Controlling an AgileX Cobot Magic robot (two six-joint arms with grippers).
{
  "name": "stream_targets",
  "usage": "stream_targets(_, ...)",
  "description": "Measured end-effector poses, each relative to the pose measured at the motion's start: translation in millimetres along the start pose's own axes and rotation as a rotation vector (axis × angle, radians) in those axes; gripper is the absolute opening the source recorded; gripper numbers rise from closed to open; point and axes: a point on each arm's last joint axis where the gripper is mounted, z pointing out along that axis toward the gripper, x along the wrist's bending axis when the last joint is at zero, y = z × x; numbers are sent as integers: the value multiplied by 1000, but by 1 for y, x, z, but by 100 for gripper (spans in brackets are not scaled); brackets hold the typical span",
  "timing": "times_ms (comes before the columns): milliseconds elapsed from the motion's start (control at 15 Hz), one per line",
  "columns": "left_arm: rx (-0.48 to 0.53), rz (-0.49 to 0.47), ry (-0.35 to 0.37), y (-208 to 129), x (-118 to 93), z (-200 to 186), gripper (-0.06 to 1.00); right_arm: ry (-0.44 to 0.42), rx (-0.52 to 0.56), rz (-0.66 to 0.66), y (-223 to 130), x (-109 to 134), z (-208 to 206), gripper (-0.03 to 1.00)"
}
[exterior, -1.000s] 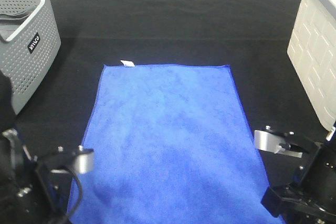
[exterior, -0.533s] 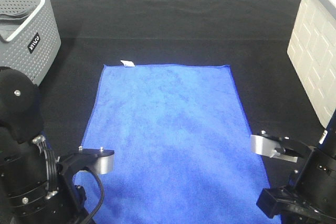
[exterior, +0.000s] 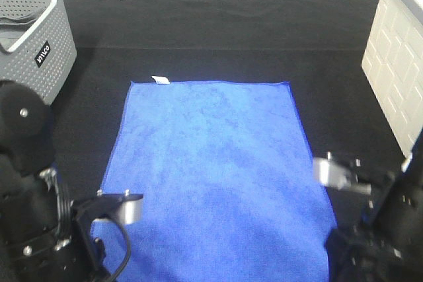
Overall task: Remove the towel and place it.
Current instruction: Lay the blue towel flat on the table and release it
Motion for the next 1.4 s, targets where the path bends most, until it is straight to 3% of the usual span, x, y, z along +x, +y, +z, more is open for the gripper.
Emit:
stream_targets(67, 2, 27, 3, 5, -5, -6, 70, -16, -66, -30, 7, 6, -14, 71)
stream_targets(133, 2, 27, 3, 5, -5, -6, 70, -16, -66, -30, 7, 6, -14, 71)
stream_targets(200, -61, 116, 52, 24, -16, -29, 70, -66, -209, -65, 26, 15, -47, 71)
stream_targets(333, -124, 195, 182, 41, -22, -56, 70, -89, -347, -39, 42, 8, -86, 71)
stream_targets(467, -251, 199, 265, 61, -15, -98, 70, -90, -475, 8, 55, -9, -133, 71)
stream_targets(667, -484, 102, 277, 91, 15, -169, 70, -131, -522, -5, 77, -18, -168, 75)
stream_targets(800, -581, 20, 285, 113, 46, -204, 70, -174, -563, -30, 113, -23, -189, 82)
stream_targets(1133, -661, -115, 282, 173, 116, -228, 70, -225, -570, -62, 205, -47, -203, 83)
stream_targets(1400, -671, -134, 277, 217, 140, -215, 78, -258, -555, -69, 255, -71, -189, 84)
